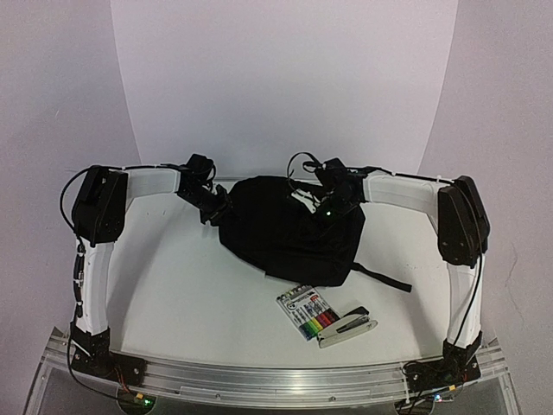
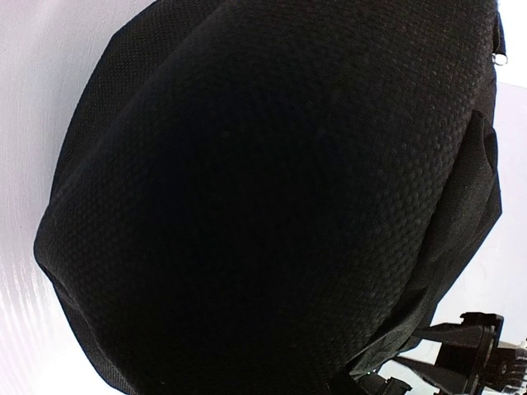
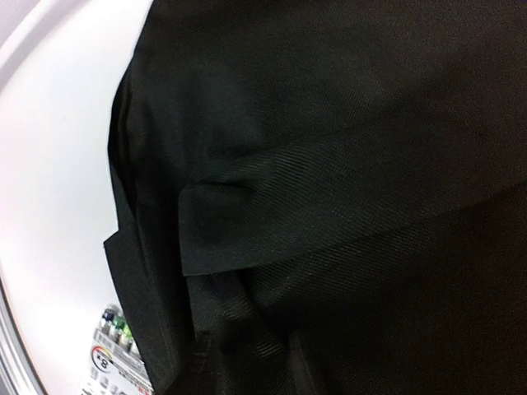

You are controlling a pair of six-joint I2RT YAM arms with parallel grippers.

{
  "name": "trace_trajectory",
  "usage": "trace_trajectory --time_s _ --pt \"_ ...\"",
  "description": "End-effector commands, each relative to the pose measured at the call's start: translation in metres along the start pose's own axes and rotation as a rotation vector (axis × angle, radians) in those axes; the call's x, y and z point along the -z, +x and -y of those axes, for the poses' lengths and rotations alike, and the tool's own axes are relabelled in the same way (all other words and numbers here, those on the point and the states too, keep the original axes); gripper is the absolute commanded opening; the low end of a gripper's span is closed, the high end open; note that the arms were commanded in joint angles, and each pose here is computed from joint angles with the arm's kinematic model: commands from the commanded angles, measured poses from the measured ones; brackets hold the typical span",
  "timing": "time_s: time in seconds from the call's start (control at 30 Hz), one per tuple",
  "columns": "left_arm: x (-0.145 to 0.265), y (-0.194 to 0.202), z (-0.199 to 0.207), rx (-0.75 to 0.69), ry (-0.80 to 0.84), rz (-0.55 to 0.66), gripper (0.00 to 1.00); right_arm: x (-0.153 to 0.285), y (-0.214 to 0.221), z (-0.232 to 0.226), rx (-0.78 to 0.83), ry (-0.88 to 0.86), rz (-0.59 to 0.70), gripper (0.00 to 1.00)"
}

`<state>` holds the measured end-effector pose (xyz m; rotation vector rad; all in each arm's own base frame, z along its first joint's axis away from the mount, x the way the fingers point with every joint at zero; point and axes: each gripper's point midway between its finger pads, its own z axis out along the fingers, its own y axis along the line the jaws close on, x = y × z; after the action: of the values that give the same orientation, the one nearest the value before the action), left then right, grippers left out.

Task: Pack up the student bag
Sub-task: Adjust the student bag at the center of the board.

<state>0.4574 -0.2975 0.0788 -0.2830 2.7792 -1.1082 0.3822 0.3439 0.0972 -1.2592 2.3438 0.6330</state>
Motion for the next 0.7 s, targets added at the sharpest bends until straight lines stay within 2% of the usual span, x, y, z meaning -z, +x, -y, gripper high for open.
trace_trajectory --time_s 0.0,0.07,0.13,0.2,0.47,0.67 --pt "0.015 0.000 0.030 -0.074 0.047 0.026 0.36 0.007 -0.012 0.006 0.030 0.038 0.021 0.18" --pt "0.018 0.001 0.030 -0.077 0.042 0.027 0.37 0.012 -0.019 0.005 0.038 0.040 0.039 0.06" --pt "0.022 0.005 0.030 -0.083 0.040 0.028 0.38 0.018 -0.028 0.003 0.041 0.034 0.063 0.00" --pt "0.029 0.010 0.030 -0.091 0.040 0.033 0.43 0.025 -0.037 0.000 0.040 0.027 0.088 0.00" --pt "0.051 0.041 0.041 -0.118 0.129 0.040 0.72 0.029 -0.051 0.007 0.003 0.057 0.116 0.00" --pt "0.039 0.074 0.062 -0.182 0.154 -0.004 0.75 0.020 -0.055 0.015 -0.039 0.070 0.115 0.00"
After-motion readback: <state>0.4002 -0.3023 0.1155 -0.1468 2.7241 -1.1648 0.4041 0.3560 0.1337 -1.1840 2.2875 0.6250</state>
